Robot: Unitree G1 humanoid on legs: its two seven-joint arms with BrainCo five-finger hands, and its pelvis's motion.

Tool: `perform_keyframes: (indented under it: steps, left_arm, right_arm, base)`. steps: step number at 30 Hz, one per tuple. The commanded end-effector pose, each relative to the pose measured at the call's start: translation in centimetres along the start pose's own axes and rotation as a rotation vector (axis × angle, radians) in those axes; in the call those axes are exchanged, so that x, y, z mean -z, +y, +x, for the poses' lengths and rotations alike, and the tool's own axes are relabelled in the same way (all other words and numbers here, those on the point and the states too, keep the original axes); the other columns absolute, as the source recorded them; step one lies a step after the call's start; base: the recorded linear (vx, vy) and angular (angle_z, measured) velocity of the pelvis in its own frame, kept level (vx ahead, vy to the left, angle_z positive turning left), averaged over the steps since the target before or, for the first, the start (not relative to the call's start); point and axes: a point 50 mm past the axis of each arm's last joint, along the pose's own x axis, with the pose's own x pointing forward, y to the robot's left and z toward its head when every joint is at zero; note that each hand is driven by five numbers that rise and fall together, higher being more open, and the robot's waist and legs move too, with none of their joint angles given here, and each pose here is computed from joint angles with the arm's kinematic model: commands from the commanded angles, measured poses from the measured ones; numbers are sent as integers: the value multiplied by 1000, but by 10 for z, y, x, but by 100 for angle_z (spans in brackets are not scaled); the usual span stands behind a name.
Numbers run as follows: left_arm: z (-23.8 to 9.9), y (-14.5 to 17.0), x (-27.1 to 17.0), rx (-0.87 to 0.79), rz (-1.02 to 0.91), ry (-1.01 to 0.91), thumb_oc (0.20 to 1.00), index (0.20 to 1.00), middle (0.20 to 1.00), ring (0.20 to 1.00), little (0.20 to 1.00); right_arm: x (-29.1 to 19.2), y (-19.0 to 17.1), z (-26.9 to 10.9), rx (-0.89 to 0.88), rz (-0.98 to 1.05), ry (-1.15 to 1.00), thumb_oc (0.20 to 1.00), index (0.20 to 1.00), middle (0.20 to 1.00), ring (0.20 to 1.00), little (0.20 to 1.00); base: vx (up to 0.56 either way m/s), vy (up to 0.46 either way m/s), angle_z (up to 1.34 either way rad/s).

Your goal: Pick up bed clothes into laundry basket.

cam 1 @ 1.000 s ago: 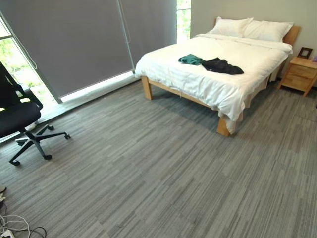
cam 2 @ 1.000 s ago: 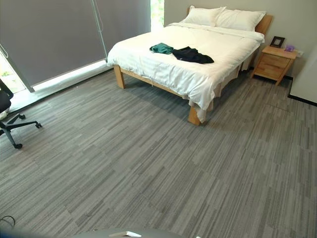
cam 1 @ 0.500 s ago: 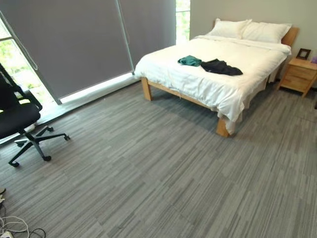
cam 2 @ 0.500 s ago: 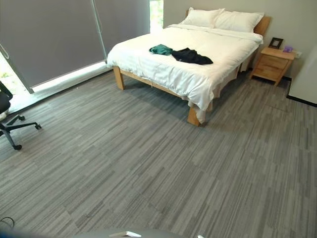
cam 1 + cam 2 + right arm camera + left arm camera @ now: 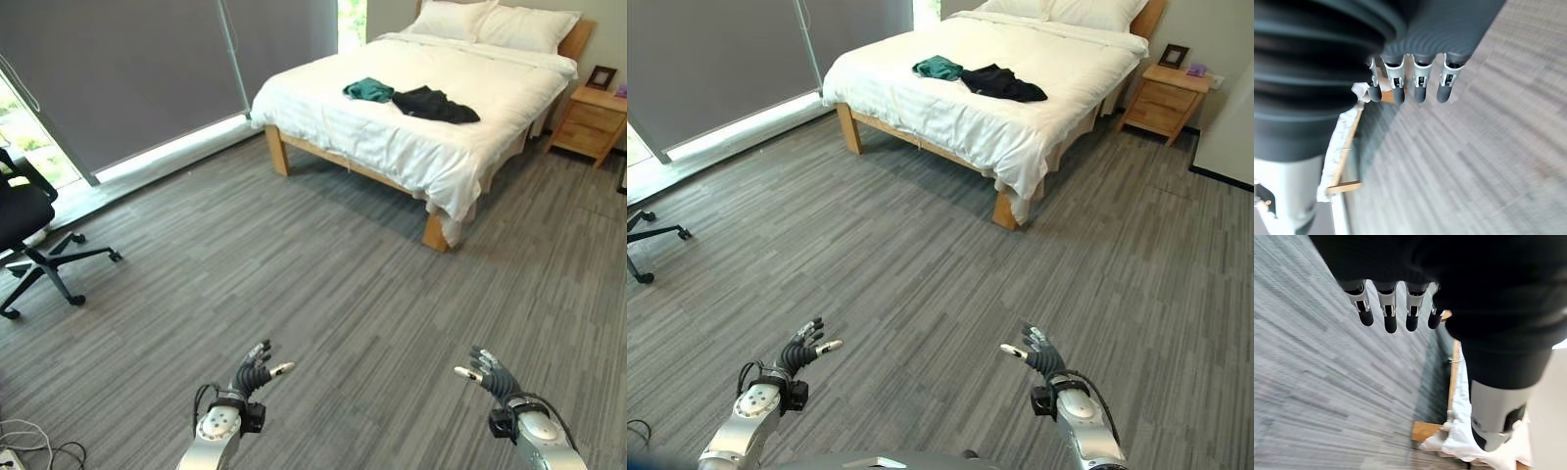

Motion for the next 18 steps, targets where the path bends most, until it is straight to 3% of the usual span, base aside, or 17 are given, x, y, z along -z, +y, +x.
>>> perform_keyframes:
  steps: [1, 9, 18]
  left_arm:
    - [10, 15, -25, -69, -21, -120, 1000, 1000, 1000, 1000, 1000]
    - [3, 10, -1, -64, -8, -26, 1000, 1000, 1000, 1000, 1000]
    - [2, 12, -7, -74, -2, -57, 1000, 1000, 1000, 1000, 1000]
  right_arm:
    - [-34, 6, 10, -28, -6, -169, 1000, 1000, 1000, 1000, 1000]
    - [-11, 14, 1, -48, 13, -91, 1000, 1000, 1000, 1000, 1000]
    - [-14, 10, 1, -17, 28, -119, 1000, 1000, 1000, 1000, 1000]
  base:
    - [1, 5, 5]
    - [7, 7, -3]
    - [2, 2, -1]
